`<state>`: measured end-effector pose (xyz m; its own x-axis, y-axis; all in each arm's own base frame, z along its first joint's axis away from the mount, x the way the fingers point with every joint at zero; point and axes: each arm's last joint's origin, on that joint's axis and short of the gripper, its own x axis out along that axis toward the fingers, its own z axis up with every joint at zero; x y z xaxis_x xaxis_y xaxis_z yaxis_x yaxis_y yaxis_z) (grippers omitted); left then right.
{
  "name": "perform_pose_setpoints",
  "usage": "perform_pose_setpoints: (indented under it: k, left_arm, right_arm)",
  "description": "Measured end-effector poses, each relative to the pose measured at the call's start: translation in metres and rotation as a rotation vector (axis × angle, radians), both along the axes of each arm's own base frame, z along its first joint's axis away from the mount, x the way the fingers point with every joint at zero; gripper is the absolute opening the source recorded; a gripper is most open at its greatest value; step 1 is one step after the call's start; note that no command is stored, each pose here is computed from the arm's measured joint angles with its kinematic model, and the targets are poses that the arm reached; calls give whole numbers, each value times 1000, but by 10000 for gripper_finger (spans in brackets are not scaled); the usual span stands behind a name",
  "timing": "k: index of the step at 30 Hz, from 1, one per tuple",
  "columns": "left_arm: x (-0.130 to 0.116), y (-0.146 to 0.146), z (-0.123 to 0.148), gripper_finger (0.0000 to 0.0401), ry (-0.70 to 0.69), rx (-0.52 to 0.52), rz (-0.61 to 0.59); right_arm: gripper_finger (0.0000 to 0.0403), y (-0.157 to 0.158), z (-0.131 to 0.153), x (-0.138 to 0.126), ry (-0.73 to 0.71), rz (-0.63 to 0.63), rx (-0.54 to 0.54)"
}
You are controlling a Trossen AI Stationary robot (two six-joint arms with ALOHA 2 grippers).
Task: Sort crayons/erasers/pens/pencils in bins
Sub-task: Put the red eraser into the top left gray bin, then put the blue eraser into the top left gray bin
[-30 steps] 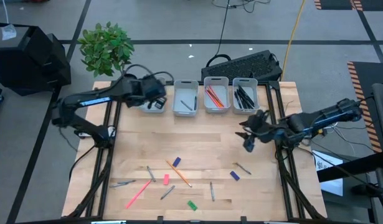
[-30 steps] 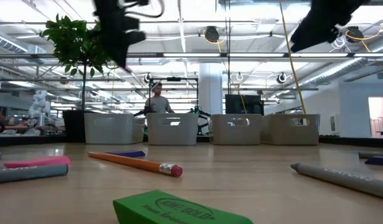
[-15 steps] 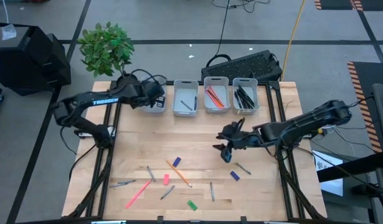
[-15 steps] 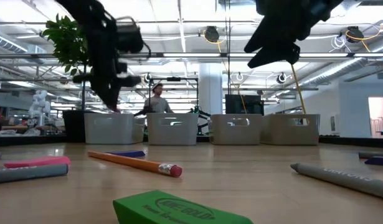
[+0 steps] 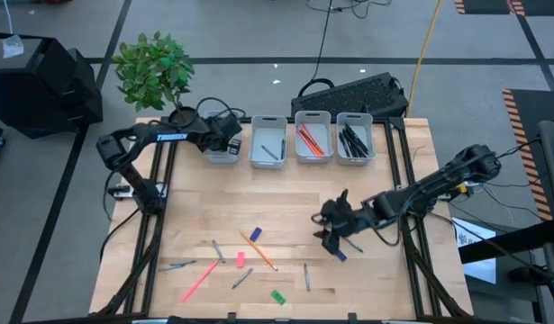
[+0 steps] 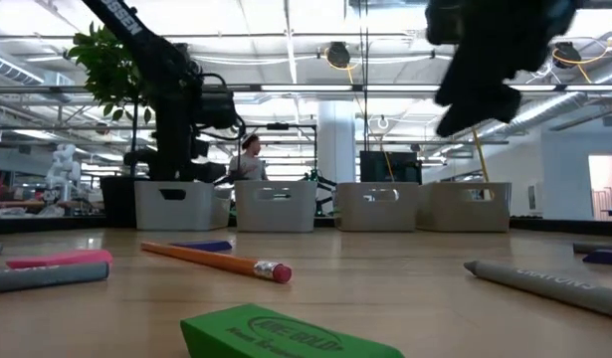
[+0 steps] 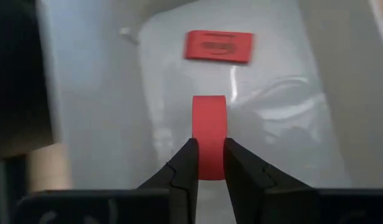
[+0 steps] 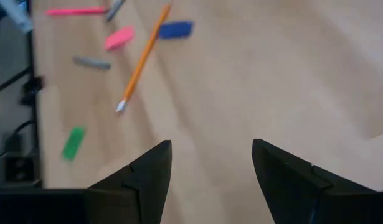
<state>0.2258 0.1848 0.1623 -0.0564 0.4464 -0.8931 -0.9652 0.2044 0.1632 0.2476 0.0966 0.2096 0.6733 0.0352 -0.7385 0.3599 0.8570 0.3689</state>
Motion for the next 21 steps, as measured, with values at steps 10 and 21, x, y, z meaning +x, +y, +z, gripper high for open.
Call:
perform_pose_setpoints:
  k: [10,21]
  left_arm:
    - [1,2,8,168,-47,31,-47]
    - [-12,-17,62,186,-144,131,-190]
  right_arm:
    - [211,42,-15,-32,251,118,-3]
    - [203,65,6,-12,476,85,-130]
